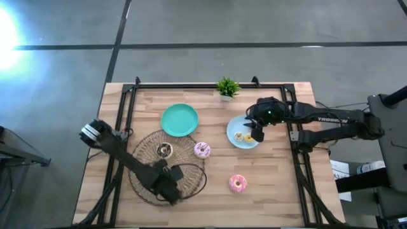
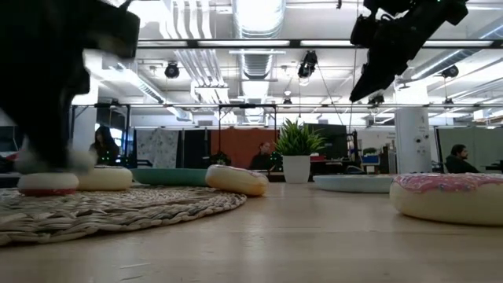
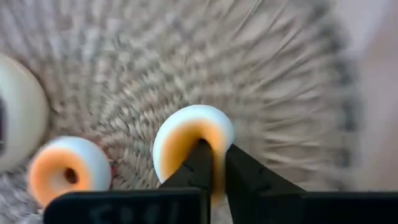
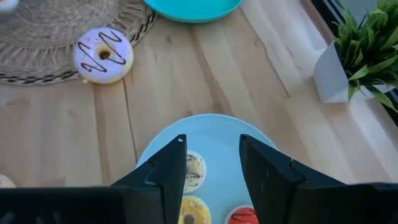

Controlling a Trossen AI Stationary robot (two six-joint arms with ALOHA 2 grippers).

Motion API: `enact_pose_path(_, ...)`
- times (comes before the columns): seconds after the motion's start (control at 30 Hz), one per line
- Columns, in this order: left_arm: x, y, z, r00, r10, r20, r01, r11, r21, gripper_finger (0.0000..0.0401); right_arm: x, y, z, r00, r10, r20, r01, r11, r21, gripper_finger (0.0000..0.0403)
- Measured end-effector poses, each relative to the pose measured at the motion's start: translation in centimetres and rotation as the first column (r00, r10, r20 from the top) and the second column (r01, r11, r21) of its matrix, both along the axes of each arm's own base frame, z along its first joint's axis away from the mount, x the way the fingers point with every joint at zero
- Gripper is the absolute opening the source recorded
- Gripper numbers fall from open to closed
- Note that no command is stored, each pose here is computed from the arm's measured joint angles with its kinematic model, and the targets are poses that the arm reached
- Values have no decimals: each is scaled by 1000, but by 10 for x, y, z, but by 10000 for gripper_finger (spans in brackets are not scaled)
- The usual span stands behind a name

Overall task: Pick & Place donuts
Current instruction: Put the small blue donut into the blue plate

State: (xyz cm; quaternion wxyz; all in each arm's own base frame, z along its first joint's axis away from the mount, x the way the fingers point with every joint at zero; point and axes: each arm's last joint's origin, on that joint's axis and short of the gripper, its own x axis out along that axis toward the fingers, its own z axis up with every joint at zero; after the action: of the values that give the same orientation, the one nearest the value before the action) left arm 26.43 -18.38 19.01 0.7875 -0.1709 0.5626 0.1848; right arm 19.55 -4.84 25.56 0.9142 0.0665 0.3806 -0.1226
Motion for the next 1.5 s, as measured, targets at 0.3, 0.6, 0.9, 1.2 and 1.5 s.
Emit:
enact_pose_path(0.3,-12,50,99,860,117,497,22,964,-266,1,-3,14,11,964,244,104,-247,969,22,137)
enact_pose_path(0.6,9,120,132,524,154,837,260,908,-330,0,21,31,30,857,381,348,-378,923,-80,165)
enact_pose_path(0.9,54,158,106,593,86,800,319,888,-332,0,23,45,32,797,502,336,-463,865,-195,215)
enact_pose_path(1.2,116,184,105,567,2,824,418,861,-289,0,23,49,31,792,528,307,-464,847,-258,246)
enact_pose_path(1.5,161,196,113,589,-100,802,503,822,-267,0,22,55,29,783,554,283,-496,831,-253,243)
